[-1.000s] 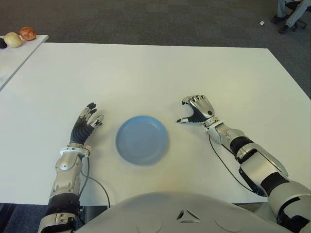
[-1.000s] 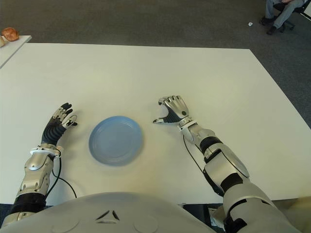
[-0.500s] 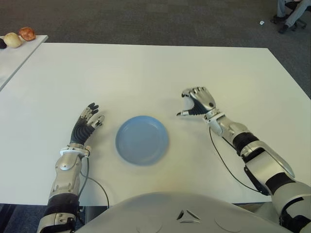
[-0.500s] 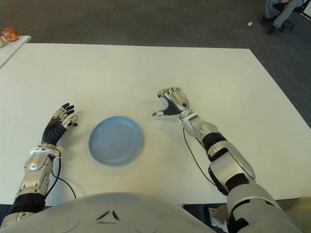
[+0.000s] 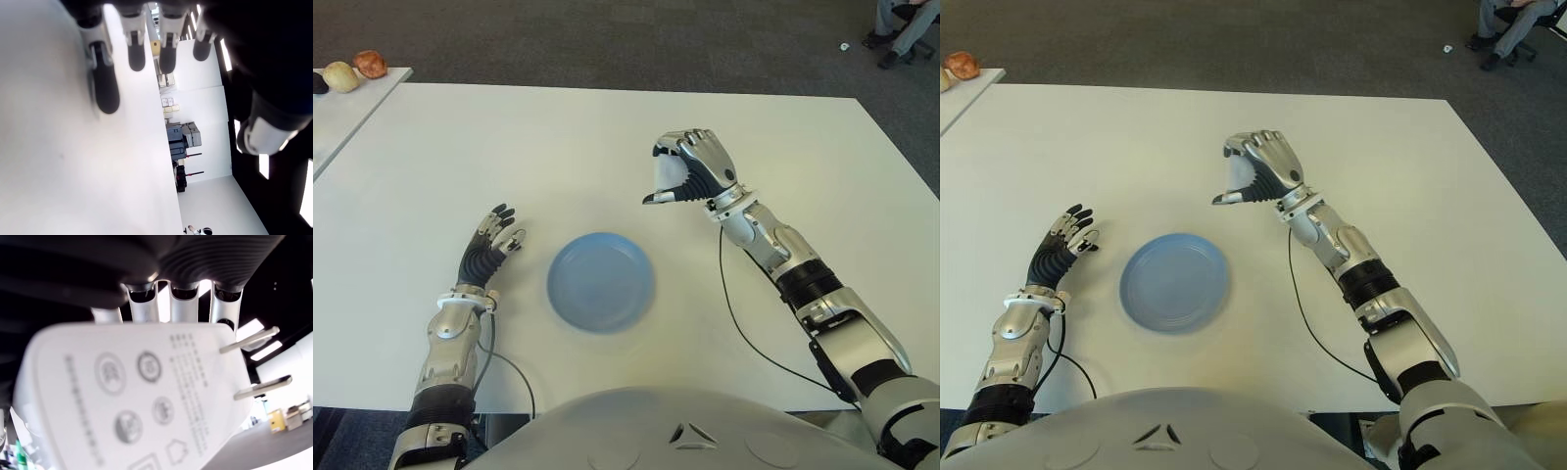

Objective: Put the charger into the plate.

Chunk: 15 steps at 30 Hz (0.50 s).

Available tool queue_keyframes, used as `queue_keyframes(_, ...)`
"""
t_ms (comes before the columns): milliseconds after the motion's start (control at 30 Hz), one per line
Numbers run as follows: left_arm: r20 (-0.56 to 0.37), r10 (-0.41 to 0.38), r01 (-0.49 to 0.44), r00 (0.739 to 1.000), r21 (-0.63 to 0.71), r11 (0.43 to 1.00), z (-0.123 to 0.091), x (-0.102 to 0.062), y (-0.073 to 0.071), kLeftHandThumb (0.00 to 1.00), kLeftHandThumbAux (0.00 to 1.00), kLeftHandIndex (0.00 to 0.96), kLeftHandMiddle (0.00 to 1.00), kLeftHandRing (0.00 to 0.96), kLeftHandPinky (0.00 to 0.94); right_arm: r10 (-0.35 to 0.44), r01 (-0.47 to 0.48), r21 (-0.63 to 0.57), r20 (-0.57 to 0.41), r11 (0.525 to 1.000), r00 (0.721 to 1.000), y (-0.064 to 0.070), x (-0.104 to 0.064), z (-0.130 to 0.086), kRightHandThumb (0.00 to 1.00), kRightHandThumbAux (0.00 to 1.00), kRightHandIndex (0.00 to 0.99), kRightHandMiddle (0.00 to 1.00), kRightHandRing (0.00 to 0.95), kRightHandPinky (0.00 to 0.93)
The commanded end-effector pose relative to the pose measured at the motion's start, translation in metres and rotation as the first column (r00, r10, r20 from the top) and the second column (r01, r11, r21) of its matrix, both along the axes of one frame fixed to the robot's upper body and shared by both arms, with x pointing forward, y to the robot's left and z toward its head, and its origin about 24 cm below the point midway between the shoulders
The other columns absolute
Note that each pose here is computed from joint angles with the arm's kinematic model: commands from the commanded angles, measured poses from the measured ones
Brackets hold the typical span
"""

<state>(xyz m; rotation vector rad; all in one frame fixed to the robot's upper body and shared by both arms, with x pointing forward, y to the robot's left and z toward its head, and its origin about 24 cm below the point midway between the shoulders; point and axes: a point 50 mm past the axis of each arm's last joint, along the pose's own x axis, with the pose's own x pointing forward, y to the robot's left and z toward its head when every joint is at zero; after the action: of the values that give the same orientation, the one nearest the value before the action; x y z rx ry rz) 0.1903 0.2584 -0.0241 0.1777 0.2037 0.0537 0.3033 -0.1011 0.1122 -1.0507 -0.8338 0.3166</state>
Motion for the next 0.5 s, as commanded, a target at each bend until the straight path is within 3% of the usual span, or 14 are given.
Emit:
queue_keyframes(33, -0.241, 0.036, -0.054, 0.97, -0.069, 0.996, -0.042, -0.019, -0.009, 0.0, 0.582, 0.047, 0.116, 0.11, 0.108, 0.08, -0.078, 0.038, -0.066, 0.996, 0.995, 0.027, -0.022, 0.015, 0.004, 0.891, 0.792, 0.897, 0.885, 0.867)
queue_keyframes(500, -0.229, 0.044, -0.074, 0.973, -0.122, 0.99, -0.046, -0.011, -0.02, 0.0, 0.57, 0.018, 0.084, 0.083, 0.111, 0.137, -0.138, 0.007, -0.159, 0.99, 0.978, 0.064, -0.033, 0.035, 0.05, 0.88, 0.78, 0.887, 0.878, 0.875)
